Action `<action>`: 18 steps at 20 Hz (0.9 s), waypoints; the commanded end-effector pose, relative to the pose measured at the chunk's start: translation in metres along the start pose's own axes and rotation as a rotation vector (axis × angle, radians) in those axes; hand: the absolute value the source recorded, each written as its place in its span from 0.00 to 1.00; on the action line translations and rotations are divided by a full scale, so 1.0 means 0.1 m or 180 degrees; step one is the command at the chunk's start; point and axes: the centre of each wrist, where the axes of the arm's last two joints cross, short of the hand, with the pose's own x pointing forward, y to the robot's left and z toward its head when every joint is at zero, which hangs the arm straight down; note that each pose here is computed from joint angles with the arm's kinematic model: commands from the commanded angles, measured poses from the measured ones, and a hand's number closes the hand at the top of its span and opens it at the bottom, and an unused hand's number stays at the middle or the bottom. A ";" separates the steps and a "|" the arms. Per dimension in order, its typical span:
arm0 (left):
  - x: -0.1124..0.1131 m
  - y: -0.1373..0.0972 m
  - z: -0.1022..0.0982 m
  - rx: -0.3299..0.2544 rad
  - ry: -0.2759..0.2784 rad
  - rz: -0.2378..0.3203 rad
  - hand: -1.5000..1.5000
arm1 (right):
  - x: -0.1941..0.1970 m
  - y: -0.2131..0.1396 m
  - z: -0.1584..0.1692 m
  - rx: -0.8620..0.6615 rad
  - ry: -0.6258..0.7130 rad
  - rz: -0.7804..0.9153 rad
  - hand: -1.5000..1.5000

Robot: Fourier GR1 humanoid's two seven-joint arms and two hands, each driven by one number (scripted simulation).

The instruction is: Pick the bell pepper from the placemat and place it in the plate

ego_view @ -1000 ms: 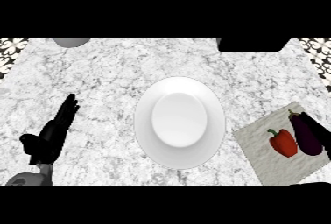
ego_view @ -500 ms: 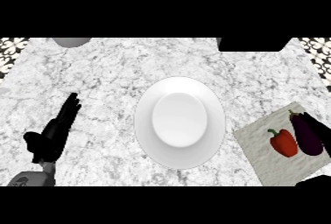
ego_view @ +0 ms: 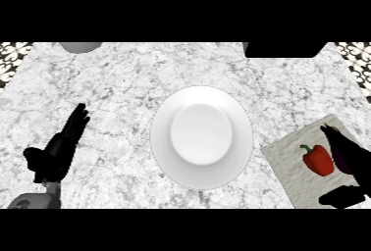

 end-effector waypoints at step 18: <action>-0.12 0.09 0.01 -0.0030 -0.0003 -0.0021 0.50 | 0.06 0.35 -0.64 0.0252 -0.0213 0.0203 1.00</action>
